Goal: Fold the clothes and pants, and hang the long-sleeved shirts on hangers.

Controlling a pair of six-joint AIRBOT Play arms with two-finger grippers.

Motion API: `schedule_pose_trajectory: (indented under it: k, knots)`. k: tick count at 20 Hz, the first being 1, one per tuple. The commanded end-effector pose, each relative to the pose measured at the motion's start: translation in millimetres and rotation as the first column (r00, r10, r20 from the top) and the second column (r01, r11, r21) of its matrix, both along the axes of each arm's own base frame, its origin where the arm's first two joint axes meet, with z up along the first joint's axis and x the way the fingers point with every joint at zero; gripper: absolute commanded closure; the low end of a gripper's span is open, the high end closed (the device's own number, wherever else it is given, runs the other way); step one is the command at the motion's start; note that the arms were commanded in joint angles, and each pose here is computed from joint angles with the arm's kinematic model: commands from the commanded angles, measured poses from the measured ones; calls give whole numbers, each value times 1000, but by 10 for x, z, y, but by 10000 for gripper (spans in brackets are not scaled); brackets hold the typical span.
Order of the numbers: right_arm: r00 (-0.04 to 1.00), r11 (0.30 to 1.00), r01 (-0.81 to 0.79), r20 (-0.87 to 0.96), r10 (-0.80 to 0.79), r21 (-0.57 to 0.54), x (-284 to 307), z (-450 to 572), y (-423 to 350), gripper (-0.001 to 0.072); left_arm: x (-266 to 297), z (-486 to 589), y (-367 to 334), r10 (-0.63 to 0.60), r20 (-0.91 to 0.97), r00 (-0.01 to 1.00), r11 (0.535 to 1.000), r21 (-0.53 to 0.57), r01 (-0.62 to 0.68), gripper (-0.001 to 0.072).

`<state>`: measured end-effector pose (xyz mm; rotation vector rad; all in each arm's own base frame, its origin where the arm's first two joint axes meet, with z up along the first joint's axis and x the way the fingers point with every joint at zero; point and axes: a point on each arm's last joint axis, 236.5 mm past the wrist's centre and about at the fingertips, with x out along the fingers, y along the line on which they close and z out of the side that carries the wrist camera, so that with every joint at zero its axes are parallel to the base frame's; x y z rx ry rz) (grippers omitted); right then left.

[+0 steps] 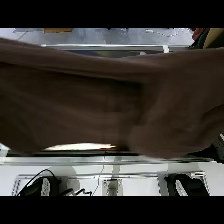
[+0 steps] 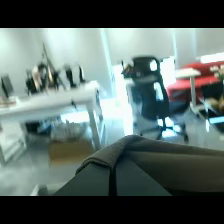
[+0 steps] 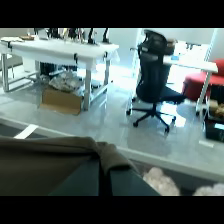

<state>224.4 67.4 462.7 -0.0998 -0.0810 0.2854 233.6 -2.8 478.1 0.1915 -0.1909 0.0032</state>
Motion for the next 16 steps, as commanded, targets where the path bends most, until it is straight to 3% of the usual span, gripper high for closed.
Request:
schedule_pose_trajectory:
  k: [1,4,7,9,12,16]
  knots:
    - [984,998,34,-174,-25,49,584,-384,-95,698,374,-798,266,9,-291,957,992,-117,-45,690]
    - [883,997,34,-469,3,71,1490,-1331,-89,697,1101,-1819,362,-147,-527,837,967,-255,9,689]
    - [753,995,55,-658,13,83,2215,-2303,-121,697,1768,-2820,192,-270,-691,670,961,-240,139,689]
    - [659,993,69,-752,30,100,2535,-2949,-111,697,2233,-3445,101,-301,-737,605,950,-285,125,689]
    - [554,989,106,-832,23,98,2884,-3794,-162,696,2802,-4153,113,-252,-752,609,959,-280,52,689]
    - [550,981,173,-835,-19,92,3273,-4415,-289,696,3202,-4567,46,-176,-728,662,973,-232,3,688]
